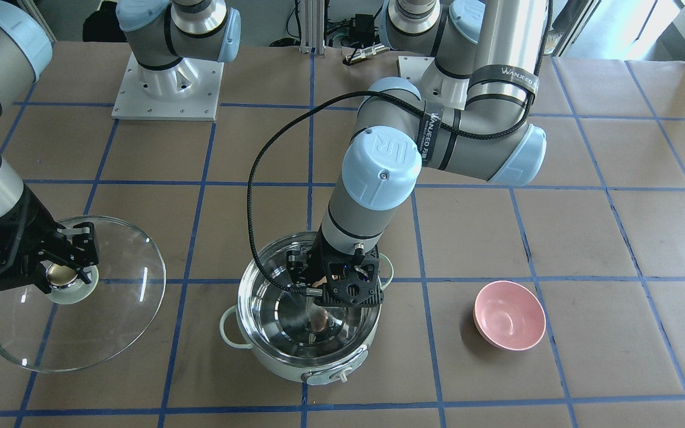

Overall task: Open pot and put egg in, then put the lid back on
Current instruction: 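Lower the egg into the pot and open the left gripper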

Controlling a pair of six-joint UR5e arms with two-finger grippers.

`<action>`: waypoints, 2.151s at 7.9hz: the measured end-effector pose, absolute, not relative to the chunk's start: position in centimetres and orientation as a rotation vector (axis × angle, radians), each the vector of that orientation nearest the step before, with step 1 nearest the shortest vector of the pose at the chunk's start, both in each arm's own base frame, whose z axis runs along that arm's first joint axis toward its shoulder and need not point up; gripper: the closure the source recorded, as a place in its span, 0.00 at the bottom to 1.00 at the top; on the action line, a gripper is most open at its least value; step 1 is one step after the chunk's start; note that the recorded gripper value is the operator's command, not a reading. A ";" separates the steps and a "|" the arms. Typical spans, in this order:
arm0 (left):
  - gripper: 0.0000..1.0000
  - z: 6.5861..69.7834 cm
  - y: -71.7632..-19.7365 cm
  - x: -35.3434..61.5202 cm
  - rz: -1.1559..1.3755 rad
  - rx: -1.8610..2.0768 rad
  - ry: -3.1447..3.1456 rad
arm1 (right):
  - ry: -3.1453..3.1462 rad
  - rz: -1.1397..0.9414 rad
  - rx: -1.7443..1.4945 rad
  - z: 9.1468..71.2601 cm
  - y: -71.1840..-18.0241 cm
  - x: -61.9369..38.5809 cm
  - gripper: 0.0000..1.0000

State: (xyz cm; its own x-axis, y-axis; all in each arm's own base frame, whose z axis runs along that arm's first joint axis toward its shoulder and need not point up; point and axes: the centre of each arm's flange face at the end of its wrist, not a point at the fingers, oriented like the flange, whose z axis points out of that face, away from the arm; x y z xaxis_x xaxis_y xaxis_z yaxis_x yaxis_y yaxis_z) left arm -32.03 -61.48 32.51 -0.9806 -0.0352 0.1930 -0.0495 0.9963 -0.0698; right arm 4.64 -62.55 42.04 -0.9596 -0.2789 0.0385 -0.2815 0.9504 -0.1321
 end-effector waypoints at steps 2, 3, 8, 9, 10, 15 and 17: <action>0.62 29.5 -62.6 -32.4 0.116 0.038 -2.949 | -3.083 0.216 0.440 42.1 -62.6 4.6 1.00; 0.63 28.6 -63.0 -32.5 0.119 0.027 -2.953 | -3.084 0.217 0.436 42.1 -62.6 4.6 1.00; 0.63 25.6 -63.7 -32.7 0.117 0.032 -2.959 | -3.083 0.219 0.438 42.2 -62.5 4.6 1.00; 0.63 25.4 -63.7 -32.7 0.116 0.034 -2.959 | -3.082 0.222 0.437 42.2 -62.5 4.6 1.00; 0.63 25.3 -63.7 -32.7 0.115 0.035 -2.960 | -3.080 0.230 0.438 42.3 -62.6 4.6 1.00; 0.52 24.8 -63.7 -32.9 0.112 0.036 -2.960 | -3.077 0.240 0.437 42.3 -62.7 4.6 1.00; 0.23 24.8 -63.6 -33.0 0.113 0.040 -2.959 | -3.078 0.237 0.437 42.2 -62.7 4.6 1.00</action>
